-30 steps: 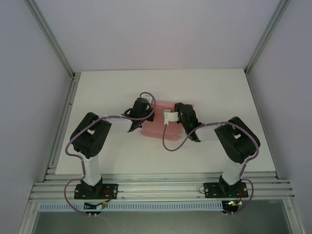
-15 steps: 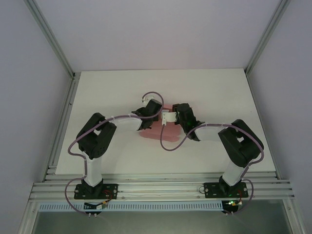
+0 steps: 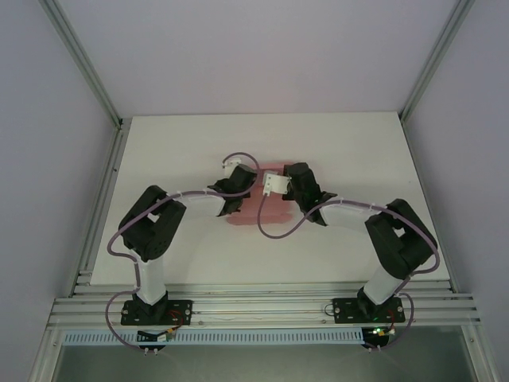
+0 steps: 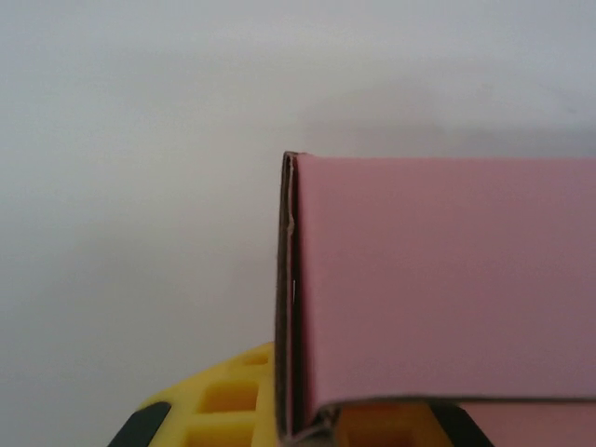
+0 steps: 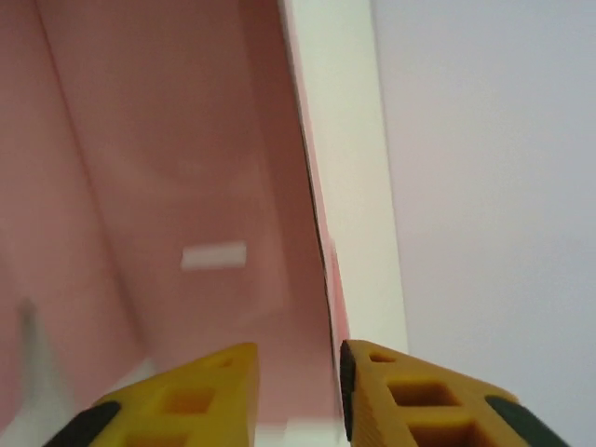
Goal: Assemble paper box
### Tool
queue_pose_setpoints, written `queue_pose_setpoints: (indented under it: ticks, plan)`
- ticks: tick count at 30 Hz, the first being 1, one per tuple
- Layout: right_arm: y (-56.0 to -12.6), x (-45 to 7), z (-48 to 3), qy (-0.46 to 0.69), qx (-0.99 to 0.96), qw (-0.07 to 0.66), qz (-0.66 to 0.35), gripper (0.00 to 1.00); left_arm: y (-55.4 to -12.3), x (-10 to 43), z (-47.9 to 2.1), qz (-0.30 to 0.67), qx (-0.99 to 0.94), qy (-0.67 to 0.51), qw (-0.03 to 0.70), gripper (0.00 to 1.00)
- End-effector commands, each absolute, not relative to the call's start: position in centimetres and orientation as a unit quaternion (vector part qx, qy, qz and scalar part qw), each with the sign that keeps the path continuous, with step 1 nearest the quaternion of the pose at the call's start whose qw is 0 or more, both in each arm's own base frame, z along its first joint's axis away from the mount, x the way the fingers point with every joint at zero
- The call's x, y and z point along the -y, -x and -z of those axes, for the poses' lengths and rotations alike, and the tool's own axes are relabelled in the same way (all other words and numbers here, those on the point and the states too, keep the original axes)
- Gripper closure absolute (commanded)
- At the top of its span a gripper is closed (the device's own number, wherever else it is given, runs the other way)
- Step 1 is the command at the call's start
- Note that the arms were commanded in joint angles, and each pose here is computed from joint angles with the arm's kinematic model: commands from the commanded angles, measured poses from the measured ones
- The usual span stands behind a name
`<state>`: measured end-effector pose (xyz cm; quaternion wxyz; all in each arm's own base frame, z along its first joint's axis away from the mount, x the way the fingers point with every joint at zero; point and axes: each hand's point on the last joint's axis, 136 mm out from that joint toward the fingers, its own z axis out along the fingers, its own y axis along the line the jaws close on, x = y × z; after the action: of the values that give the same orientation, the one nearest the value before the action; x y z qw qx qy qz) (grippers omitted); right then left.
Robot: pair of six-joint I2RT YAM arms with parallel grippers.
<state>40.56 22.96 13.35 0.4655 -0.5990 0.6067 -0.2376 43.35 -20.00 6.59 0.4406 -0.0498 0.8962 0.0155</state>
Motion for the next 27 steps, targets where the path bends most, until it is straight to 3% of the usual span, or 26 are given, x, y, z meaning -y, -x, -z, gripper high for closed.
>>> queue_pose_setpoints:
  ticks: [1, 2, 5, 10, 14, 19, 27]
  plan:
    - [-41.5, -22.5, -20.2, 0.488, -0.642, 0.555, 0.203, 0.53, -43.4, 17.4, -7.4, -0.032, -0.889, 0.056, 0.453, 1.0]
    - [-41.5, -21.9, -22.2, 0.458, -0.65, 0.577, 0.188, 0.45, -43.4, 17.7, -7.9, -0.016, -0.887, 0.052, 0.459, 1.0]
    - [-40.7, -19.7, -27.0, 0.382, -0.688, 0.606, 0.114, 0.0, -43.1, 18.2, -9.7, 0.028, -0.874, 0.048, 0.483, 1.0]
    - [-39.0, -15.8, -30.7, 0.256, -0.765, 0.591, -0.036, 0.0, -41.6, 19.9, -13.5, 0.129, -0.839, 0.016, 0.528, 1.0]
    - [-36.5, -17.8, -29.9, 0.314, -0.768, 0.549, -0.102, 0.0, -39.4, 21.5, -16.7, 0.213, -0.802, -0.025, 0.557, 1.0]
    - [-32.9, -20.4, -29.5, 0.39, -0.738, 0.522, -0.179, 0.0, -37.7, 21.8, -18.8, 0.244, -0.782, -0.05, 0.571, 1.0]
    - [-33.7, -21.0, -27.7, 0.386, -0.754, 0.495, -0.193, 0.0, -36.5, 22.8, -19.9, 0.272, -0.769, -0.083, 0.572, 1.0]
